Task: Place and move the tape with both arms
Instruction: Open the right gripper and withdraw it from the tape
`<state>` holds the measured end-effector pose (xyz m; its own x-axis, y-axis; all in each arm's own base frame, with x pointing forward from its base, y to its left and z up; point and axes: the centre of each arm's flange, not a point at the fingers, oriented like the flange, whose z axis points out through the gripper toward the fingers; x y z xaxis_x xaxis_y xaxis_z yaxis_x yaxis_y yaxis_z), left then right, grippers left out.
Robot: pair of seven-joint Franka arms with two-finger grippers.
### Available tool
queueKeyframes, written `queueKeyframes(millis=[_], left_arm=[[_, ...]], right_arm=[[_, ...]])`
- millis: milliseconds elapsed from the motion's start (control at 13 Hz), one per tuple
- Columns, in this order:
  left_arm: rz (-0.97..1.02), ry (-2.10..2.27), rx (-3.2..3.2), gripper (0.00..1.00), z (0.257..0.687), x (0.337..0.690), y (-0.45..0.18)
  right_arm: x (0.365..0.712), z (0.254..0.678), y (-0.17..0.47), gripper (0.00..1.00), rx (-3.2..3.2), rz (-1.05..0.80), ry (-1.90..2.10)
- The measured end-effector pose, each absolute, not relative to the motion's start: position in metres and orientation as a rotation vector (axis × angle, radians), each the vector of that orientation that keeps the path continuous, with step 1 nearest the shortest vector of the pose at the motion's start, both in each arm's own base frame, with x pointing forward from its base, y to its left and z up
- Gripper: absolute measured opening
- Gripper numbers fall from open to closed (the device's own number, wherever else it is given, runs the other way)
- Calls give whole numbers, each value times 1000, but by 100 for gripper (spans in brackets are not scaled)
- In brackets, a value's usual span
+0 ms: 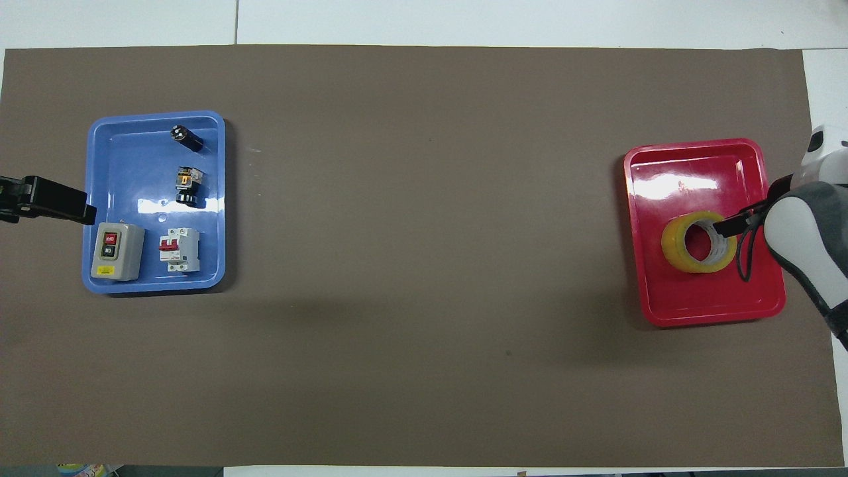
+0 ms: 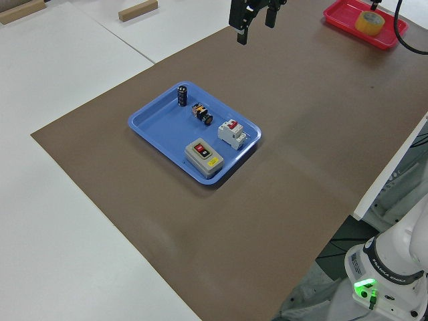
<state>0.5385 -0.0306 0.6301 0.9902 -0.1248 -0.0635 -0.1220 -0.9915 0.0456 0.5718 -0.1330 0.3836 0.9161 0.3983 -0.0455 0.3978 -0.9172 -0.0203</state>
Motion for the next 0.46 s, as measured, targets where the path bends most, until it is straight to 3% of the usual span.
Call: queueKeyframes(millis=[462], left_arm=[[-103, -191, 3092, 100, 630, 538, -30]], right_arm=[[589, 551, -73, 100, -3114, 132, -351]])
